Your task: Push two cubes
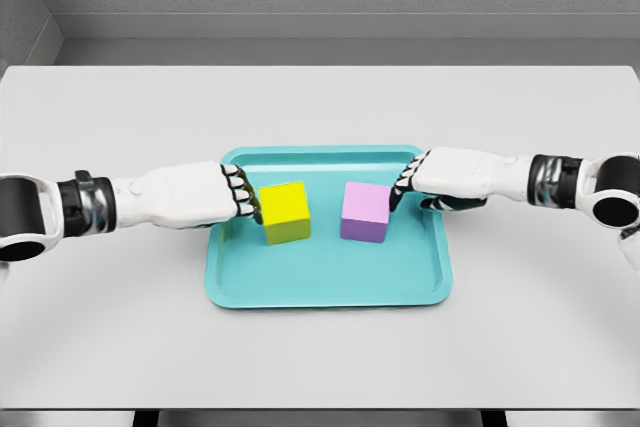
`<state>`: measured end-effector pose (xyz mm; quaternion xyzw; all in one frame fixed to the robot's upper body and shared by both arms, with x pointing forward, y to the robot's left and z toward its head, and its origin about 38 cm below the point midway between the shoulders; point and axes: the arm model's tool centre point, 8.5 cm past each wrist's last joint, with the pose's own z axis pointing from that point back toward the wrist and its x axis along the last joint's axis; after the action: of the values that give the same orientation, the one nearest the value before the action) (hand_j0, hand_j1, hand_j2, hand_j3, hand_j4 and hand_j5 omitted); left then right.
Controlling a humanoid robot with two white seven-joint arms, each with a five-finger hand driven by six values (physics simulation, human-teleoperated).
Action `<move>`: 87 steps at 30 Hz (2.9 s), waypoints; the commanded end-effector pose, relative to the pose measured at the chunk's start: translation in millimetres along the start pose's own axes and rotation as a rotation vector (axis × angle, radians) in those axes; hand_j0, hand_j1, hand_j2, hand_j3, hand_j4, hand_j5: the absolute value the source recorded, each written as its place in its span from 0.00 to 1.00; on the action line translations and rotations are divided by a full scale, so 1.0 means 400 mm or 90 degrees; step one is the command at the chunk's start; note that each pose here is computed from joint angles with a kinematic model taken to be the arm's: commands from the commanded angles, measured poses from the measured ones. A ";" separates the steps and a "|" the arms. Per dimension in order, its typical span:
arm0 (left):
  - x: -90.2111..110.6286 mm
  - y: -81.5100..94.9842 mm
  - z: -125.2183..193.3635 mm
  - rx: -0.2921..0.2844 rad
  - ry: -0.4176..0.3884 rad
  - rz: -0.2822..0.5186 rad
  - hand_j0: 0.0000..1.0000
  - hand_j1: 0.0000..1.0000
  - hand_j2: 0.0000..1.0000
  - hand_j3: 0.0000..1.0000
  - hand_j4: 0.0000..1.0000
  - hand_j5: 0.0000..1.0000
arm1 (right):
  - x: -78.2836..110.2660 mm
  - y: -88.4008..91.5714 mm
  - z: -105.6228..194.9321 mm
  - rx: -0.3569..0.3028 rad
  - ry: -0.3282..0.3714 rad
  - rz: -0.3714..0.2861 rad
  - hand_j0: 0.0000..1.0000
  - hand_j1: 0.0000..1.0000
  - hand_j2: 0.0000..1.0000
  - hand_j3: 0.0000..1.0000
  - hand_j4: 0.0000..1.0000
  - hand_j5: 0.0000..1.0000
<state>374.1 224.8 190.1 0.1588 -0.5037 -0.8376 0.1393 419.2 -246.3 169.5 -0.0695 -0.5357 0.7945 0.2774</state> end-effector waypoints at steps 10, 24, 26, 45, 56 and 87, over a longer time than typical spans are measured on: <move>0.008 0.018 -0.024 0.009 -0.009 0.000 0.77 0.77 0.77 0.77 0.77 0.77 | 0.013 0.006 -0.047 -0.012 -0.019 -0.020 0.60 0.60 0.60 0.60 0.60 0.60; -0.012 0.000 -0.021 -0.006 0.000 0.010 0.79 0.79 0.79 0.79 0.79 0.79 | 0.009 0.002 -0.059 -0.020 -0.020 -0.026 0.60 0.60 0.60 0.60 0.60 0.60; -0.013 -0.001 -0.021 -0.007 0.001 0.011 0.79 0.79 0.79 0.79 0.79 0.79 | 0.007 0.004 -0.067 -0.021 -0.021 -0.032 0.60 0.60 0.60 0.60 0.60 0.60; -0.060 -0.006 0.007 -0.017 0.032 0.017 0.79 0.79 0.79 0.79 0.79 0.79 | 0.015 -0.031 -0.096 -0.038 -0.031 -0.023 0.60 0.60 0.60 0.60 0.60 0.60; -0.084 -0.002 0.047 -0.020 0.052 0.017 0.79 0.79 0.79 0.79 0.79 0.79 | -0.002 -0.021 -0.084 -0.026 -0.014 -0.021 0.60 0.60 0.60 0.60 0.60 0.60; -0.186 -0.004 0.247 -0.014 0.127 0.095 1.00 1.00 1.00 1.00 1.00 1.00 | 0.156 -0.010 0.060 -0.002 -0.071 0.082 0.57 0.57 0.57 0.57 0.57 0.57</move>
<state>401.7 333.4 241.6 0.2043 -0.4853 -0.8128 0.2492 360.7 -236.5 189.0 -0.0625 -0.5402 0.8143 0.2030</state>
